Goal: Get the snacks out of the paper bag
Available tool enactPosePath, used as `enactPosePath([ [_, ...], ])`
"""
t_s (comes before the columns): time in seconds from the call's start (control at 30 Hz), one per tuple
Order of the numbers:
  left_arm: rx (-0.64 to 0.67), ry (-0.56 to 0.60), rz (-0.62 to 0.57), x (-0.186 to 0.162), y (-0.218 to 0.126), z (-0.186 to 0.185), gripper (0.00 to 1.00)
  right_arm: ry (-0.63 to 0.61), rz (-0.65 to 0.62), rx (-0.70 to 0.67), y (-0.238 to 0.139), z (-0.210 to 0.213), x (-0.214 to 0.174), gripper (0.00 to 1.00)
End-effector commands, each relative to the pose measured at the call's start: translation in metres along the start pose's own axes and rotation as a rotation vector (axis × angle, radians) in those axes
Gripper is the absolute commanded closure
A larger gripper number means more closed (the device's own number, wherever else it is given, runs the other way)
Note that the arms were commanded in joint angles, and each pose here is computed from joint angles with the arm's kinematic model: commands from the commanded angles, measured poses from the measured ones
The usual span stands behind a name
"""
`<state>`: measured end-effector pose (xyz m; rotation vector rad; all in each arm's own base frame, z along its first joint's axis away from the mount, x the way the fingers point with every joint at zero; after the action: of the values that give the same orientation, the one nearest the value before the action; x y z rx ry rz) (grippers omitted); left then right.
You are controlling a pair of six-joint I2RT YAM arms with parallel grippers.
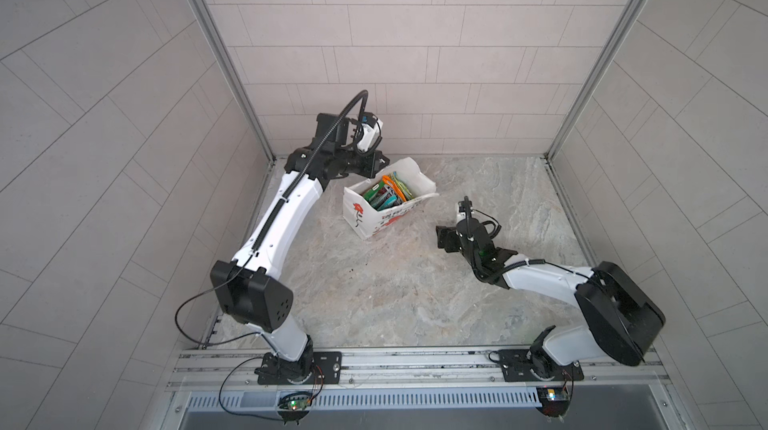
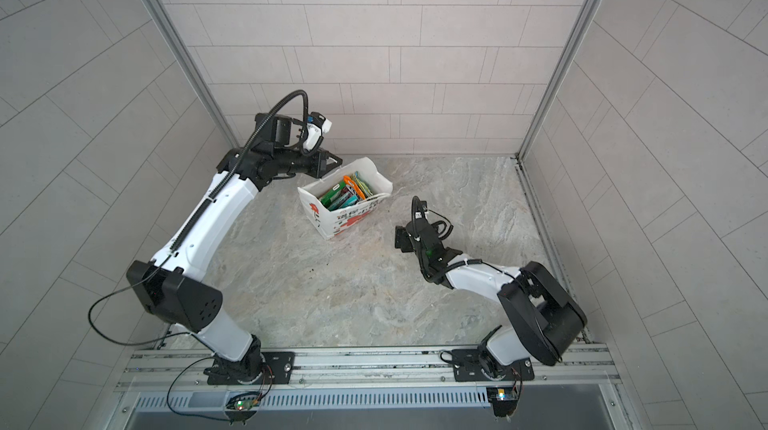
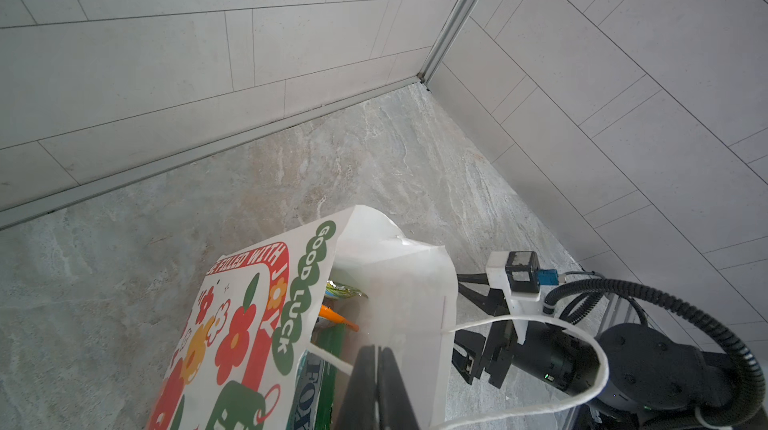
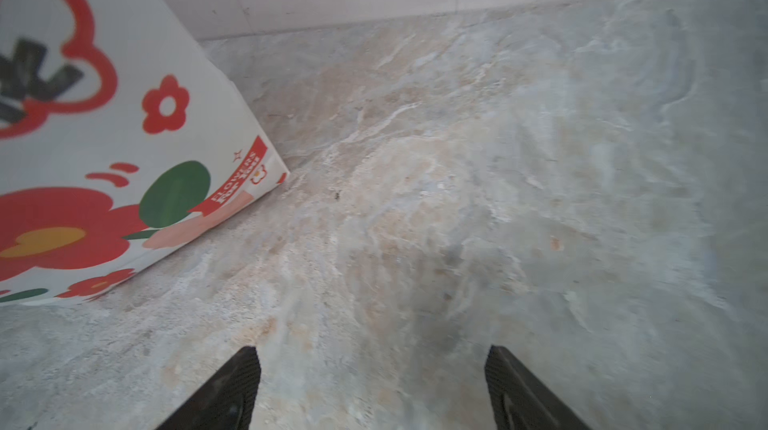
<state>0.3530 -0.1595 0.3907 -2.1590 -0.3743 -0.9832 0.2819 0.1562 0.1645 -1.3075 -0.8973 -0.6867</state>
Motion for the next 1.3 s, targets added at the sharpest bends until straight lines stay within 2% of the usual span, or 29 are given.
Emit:
enactPosePath([
  [0.0, 0.005, 0.06, -0.071, -0.001, -0.011, -0.023, 1.0, -0.082, 0.068, -0.134, -0.018, -0.024, -0.006, 0.13],
  [0.2, 0.02, 0.03, -0.087, -0.017, -0.001, -0.032, 1.0, -0.093, 0.064, -0.22, -0.048, -0.055, -0.007, 0.12],
  [0.4, -0.025, 0.047, -0.036, -0.03, 0.014, -0.055, 1.0, -0.092, -0.012, -0.191, -0.083, -0.061, 0.015, 0.12],
  [0.63, -0.08, 0.081, -0.001, -0.04, 0.023, -0.075, 1.0, -0.088, -0.076, -0.013, -0.109, -0.048, 0.05, 0.12],
  [1.0, -0.128, 0.095, 0.028, -0.052, 0.025, -0.09, 1.0, -0.126, -0.09, 0.366, -0.12, -0.01, 0.07, 0.18],
  [1.13, -0.112, 0.074, 0.002, -0.055, 0.023, -0.088, 1.0, -0.19, -0.072, 0.479, -0.121, 0.011, 0.068, 0.26],
  [1.27, -0.113, 0.067, -0.022, -0.057, 0.019, -0.088, 1.0, -0.255, -0.024, 0.543, -0.114, 0.028, 0.058, 0.39],
])
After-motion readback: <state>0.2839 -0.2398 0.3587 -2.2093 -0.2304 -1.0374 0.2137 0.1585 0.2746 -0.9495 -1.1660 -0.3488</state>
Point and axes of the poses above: each gripper's point midway between its finger pads, its own y axis out along the fingers, its own z axis along the line the jaws close on, x = y × z, the point moved 9 cm from there along -y, back along the fingers, and after that the axes turned 9 degrees about -y, right-handed, at the moved point
